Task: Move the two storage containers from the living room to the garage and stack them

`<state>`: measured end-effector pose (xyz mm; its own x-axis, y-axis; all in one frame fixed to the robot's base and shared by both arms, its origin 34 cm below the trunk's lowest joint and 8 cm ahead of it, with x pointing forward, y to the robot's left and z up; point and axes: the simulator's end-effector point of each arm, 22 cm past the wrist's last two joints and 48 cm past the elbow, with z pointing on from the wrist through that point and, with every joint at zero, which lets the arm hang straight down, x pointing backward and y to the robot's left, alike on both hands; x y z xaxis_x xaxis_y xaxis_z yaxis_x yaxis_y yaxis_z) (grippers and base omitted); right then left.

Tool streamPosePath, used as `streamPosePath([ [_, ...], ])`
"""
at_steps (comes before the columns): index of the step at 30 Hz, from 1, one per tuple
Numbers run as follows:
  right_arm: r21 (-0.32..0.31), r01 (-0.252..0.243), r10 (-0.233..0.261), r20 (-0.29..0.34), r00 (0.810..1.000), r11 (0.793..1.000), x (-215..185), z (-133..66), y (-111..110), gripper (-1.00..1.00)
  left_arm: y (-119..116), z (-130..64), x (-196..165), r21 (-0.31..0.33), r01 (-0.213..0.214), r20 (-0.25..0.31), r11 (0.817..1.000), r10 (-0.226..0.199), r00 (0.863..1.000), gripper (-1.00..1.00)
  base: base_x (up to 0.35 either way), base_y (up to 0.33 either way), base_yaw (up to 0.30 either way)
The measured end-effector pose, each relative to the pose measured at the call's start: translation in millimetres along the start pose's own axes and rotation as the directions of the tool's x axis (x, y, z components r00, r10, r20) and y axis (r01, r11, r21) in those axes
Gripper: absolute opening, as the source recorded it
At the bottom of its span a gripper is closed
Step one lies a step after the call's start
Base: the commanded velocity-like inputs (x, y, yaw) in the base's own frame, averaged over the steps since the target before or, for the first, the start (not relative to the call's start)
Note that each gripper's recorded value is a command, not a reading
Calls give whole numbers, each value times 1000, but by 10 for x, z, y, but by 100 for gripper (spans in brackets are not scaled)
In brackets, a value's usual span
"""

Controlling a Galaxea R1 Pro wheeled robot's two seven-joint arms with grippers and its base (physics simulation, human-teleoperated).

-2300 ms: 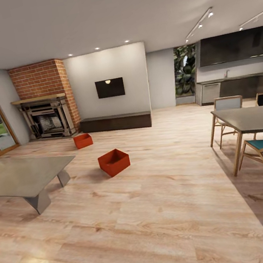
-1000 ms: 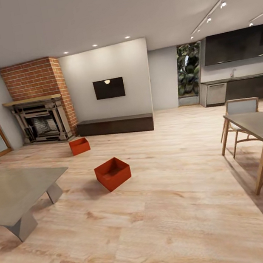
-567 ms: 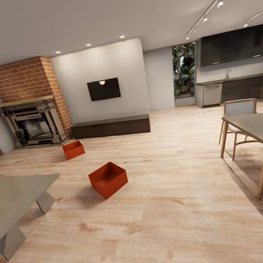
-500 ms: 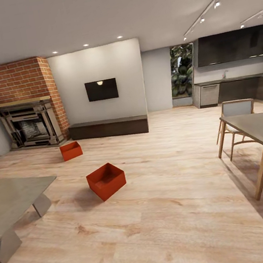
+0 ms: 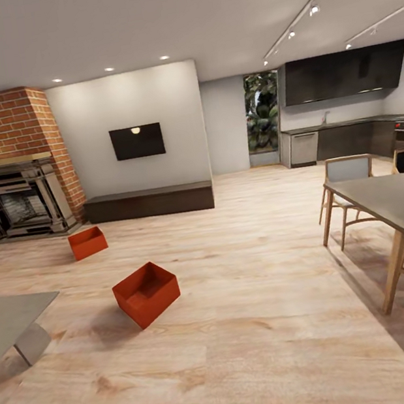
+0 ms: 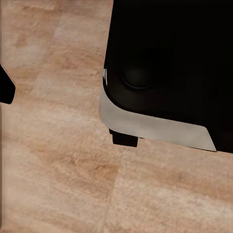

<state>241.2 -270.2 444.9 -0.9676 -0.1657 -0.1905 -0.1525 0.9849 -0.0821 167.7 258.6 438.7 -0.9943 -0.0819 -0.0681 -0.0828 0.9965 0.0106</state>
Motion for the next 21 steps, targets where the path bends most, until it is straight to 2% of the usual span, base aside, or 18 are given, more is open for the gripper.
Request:
streamPosePath([
  [21, -1, 0, 0, 0, 1000, 1000, 0, 0, 5, 100, 1, 0, 0, 0, 2, 0, 1000, -2, 1000, 100, 324, 0, 0],
])
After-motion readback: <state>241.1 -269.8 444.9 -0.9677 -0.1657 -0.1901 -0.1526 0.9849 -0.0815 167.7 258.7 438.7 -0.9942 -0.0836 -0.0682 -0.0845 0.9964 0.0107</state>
